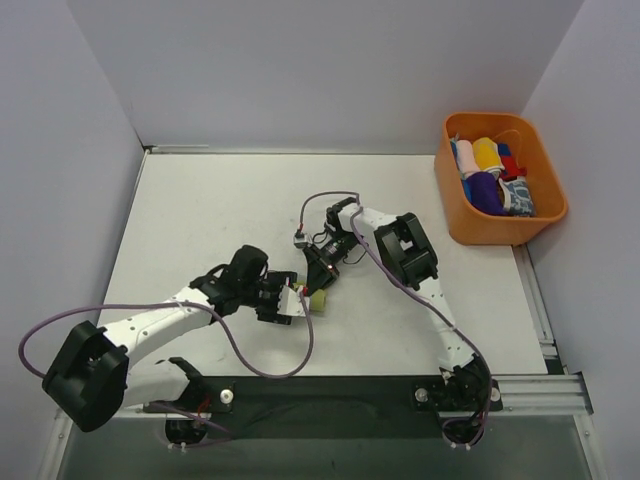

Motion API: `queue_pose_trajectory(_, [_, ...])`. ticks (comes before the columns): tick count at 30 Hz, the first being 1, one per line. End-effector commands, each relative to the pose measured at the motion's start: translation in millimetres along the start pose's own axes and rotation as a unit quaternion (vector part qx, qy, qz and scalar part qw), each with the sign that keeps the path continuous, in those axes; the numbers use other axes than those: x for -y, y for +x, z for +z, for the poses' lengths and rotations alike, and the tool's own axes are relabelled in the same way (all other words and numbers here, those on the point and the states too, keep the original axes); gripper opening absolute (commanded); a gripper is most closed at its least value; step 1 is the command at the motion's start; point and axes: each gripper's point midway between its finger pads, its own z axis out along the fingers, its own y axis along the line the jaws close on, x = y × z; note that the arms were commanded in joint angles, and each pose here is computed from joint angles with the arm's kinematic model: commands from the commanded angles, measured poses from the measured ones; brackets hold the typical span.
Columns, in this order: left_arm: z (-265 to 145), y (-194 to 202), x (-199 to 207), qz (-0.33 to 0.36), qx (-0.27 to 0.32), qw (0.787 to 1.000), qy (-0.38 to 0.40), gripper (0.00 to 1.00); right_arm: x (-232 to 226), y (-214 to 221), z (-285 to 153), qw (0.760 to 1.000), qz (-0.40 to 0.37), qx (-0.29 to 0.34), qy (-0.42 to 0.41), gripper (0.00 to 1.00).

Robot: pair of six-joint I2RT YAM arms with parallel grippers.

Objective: Roll the towels
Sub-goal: Roll the towel

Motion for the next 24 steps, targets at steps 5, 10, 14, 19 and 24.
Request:
queue_pose_trajectory(5, [38,10,-15,0.115,-0.031,0.992,-0.034,0.68,4,9,2,1.0,0.008,-0.024,0.013,0.0])
queue_pose_trajectory(10, [50,25,-7,0.067,-0.072,0.995,0.013,0.36,8,12,-9,0.999,0.002,-0.029,0.045,0.12])
queue_pose_trajectory(14, [39,27,17,-0.041,-0.093,0.99,0.1,0.19,-8,-11,-50,0.998,0.002,0.03,0.062,0.43])
queue_pose_trajectory(19, [34,26,36,-0.194,-0.09,0.959,0.184,0.14,-26,-33,-109,0.985,-0.027,0.115,0.127,0.52])
queue_pose_trajectory(24, [35,38,16,-0.332,-0.086,0.916,0.21,0.12,-25,-17,-117,0.979,-0.007,0.129,0.159,0.52])
